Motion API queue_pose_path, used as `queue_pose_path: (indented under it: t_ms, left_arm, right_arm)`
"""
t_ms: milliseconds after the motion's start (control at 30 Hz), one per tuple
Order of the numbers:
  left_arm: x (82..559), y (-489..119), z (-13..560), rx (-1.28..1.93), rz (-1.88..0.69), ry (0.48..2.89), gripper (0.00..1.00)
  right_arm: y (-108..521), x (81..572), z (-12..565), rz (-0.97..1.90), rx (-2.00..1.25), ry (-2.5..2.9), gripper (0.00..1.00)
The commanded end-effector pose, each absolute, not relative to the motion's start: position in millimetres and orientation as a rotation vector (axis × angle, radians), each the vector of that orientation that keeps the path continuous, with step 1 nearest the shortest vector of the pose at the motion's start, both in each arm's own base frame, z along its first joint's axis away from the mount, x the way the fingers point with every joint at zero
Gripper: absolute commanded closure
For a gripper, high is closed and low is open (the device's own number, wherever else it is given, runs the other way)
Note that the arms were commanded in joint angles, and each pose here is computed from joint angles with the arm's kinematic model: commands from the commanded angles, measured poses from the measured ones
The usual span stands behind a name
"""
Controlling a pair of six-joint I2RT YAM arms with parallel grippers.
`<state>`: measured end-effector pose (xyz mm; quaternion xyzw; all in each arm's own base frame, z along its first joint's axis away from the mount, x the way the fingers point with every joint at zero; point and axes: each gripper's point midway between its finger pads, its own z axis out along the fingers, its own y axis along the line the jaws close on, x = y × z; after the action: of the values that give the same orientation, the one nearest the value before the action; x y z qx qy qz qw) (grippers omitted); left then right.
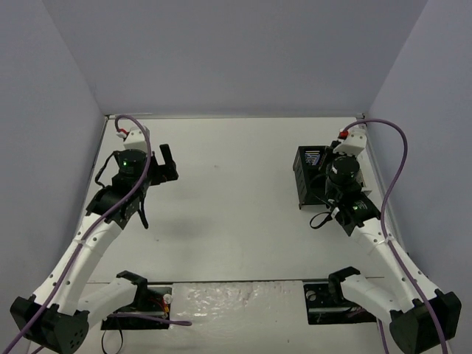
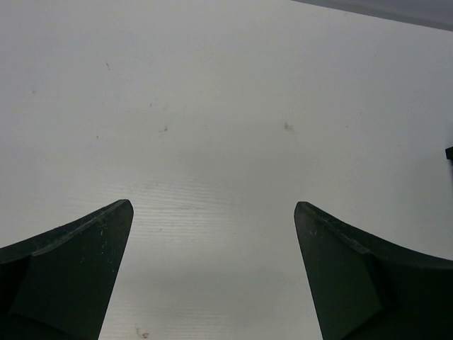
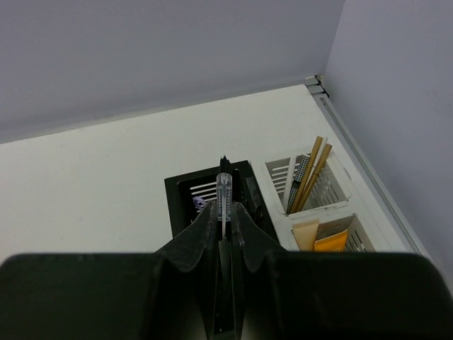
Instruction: Organize the makeup
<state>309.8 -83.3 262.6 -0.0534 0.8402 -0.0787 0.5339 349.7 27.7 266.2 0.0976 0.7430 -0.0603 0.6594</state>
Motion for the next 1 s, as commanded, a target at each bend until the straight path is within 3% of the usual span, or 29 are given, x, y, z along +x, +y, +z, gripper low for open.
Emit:
queue_pose_path:
  t_ms: [0, 267, 333, 433, 567, 767, 833, 967]
  left_arm:
    - [305.4, -78.9, 279.4, -0.093, -0.183, 1.944, 0.03]
    - [303.8, -76.6, 281.1, -0.100, -0.196, 1.932, 0.03]
    - [303.5, -77.0, 281.9, -0.099, -0.202, 1.929, 0.03]
    - [302.7, -76.6, 283.5, -0.101, -0.205, 1.924, 0.03]
    - [301.7, -76.9, 286.6, -0.102, -0.212, 1.916, 0.03]
    - [296.1, -73.5, 298.7, -0.103, -0.209, 1.894, 0.03]
    - [291.9, -71.1, 312.4, -0.101, -0.210, 1.871, 0.03]
    - [278.0, -61.0, 339.5, -0.091, -0.182, 1.817, 0.03]
  right_arm:
    - [23.7, 364.3, 274.7, -0.126, 0.266, 1.586, 1.00]
    - [25.6, 375.5, 237.7, -0.076, 0.270, 1.655, 0.99]
    - [26.3, 375.6, 233.0, -0.063, 0.267, 1.673, 0.90]
    - [27.3, 374.4, 230.0, -0.058, 0.259, 1.700, 0.66]
    - [24.2, 366.3, 238.0, -0.060, 0.274, 1.705, 0.44]
    - [13.3, 340.4, 285.1, -0.067, 0.302, 1.669, 0.07]
    - [8.6, 328.1, 309.1, -0.067, 0.307, 1.639, 0.00]
    - [-5.4, 289.1, 362.8, -0.060, 0.327, 1.546, 0.00]
